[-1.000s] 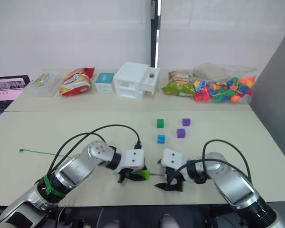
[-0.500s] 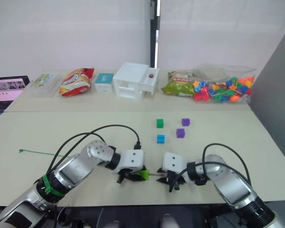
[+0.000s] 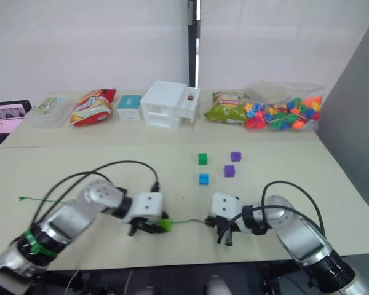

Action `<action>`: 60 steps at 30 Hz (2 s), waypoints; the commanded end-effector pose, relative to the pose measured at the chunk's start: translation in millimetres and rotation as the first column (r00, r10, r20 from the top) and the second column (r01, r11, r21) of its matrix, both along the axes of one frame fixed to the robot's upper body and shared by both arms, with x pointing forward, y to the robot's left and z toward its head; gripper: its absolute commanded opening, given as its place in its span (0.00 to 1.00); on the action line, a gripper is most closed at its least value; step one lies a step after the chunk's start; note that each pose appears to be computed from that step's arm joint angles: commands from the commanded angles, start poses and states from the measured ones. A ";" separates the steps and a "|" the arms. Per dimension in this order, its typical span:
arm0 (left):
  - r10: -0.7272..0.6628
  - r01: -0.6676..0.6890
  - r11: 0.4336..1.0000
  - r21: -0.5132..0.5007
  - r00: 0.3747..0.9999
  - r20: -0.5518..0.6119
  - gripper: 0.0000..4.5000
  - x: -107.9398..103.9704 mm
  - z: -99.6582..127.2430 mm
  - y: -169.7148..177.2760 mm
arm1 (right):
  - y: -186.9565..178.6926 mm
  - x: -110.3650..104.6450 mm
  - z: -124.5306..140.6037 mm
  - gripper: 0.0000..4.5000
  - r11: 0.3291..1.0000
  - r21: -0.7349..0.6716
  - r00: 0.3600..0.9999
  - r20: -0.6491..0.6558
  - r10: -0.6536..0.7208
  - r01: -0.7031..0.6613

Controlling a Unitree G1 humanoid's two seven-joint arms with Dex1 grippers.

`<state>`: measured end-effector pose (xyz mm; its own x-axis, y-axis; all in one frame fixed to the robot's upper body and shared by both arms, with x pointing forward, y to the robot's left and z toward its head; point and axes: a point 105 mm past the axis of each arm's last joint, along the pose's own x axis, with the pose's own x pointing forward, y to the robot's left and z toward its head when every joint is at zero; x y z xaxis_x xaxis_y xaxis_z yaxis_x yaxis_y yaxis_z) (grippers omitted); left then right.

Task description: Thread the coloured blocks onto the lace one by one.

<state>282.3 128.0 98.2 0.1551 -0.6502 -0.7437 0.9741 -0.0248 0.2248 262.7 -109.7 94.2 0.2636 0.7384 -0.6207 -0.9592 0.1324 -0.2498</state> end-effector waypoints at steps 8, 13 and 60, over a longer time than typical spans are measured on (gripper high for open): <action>0.229 -0.234 0.956 0.178 0.972 0.048 0.29 -0.6 12.6 166.7 | 24.6 -10.6 23.0 0.00 0.996 0.040 0.996 0.051 0.078 -0.080; 0.327 -0.340 0.919 0.198 0.940 0.097 0.29 -7.7 20.9 217.5 | 26.1 -11.4 21.0 0.00 0.995 0.039 0.995 0.047 0.085 -0.087; -0.028 0.036 0.955 -0.293 0.999 0.029 1.00 -17.5 8.4 -66.9 | 44.3 -4.0 18.1 0.00 0.997 -0.009 0.997 0.031 0.071 -0.071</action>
<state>267.4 66.2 99.9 0.1587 -0.8403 -0.5184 0.9741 0.0475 0.2211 261.8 -69.7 103.6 0.2259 0.7383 -0.6356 -0.9651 0.0810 -0.2489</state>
